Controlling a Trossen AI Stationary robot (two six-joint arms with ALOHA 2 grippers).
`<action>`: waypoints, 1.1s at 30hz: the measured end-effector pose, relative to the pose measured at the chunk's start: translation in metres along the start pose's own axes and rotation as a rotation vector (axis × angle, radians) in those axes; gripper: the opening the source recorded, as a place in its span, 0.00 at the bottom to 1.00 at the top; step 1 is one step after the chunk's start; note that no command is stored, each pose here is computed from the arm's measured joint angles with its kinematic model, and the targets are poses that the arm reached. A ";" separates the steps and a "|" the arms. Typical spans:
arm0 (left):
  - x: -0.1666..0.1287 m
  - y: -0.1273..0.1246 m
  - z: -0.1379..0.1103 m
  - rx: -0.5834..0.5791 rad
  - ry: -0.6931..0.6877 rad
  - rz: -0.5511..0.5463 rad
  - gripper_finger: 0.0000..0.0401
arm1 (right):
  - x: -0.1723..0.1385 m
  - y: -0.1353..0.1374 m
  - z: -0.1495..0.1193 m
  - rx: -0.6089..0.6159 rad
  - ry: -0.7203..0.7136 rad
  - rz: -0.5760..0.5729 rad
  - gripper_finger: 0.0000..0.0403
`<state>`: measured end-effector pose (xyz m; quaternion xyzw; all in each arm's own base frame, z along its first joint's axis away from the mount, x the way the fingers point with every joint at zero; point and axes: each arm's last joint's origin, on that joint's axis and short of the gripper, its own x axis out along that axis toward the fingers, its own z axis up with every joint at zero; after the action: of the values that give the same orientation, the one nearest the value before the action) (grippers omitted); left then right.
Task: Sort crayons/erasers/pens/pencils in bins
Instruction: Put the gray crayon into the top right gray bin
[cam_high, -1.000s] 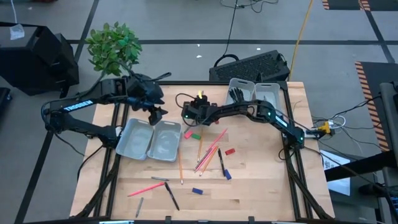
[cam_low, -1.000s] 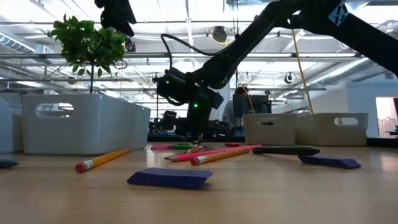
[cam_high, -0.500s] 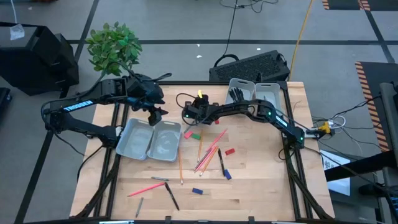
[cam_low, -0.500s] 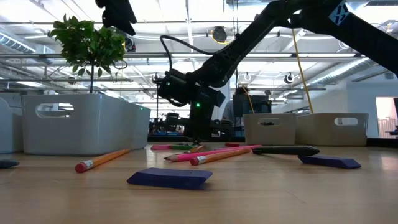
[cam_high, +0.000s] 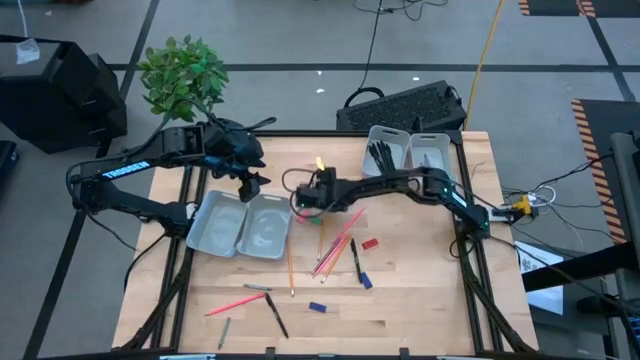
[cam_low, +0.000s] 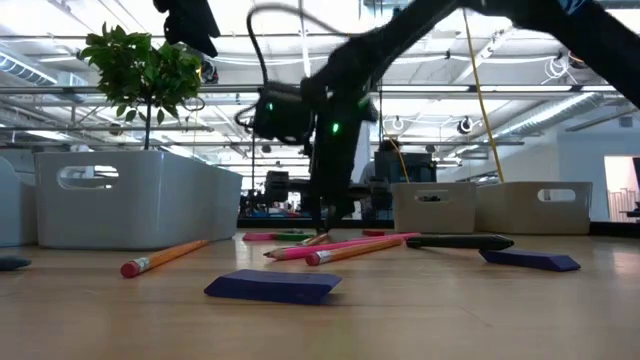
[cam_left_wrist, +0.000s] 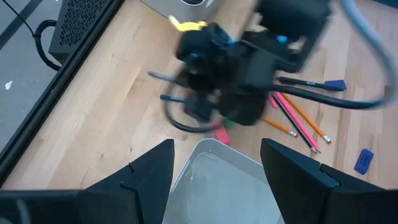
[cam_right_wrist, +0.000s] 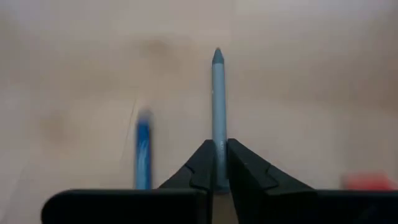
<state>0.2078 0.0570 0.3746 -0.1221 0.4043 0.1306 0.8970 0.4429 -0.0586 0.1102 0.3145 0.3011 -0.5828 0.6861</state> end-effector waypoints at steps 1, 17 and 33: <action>0.000 0.000 0.000 -0.006 0.000 -0.001 0.61 | -0.008 -0.001 -0.002 -0.018 0.025 0.002 0.07; 0.000 -0.011 0.003 -0.062 -0.024 -0.136 0.61 | -0.120 -0.048 -0.038 -0.307 0.311 -0.259 0.09; -0.005 -0.051 0.013 -0.095 -0.170 -0.290 0.61 | -0.256 -0.151 0.027 -0.154 0.261 -0.090 0.06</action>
<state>0.2302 0.0132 0.3929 -0.2100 0.2985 0.0285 0.9306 0.2592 0.0582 0.3143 0.3204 0.4454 -0.5423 0.6363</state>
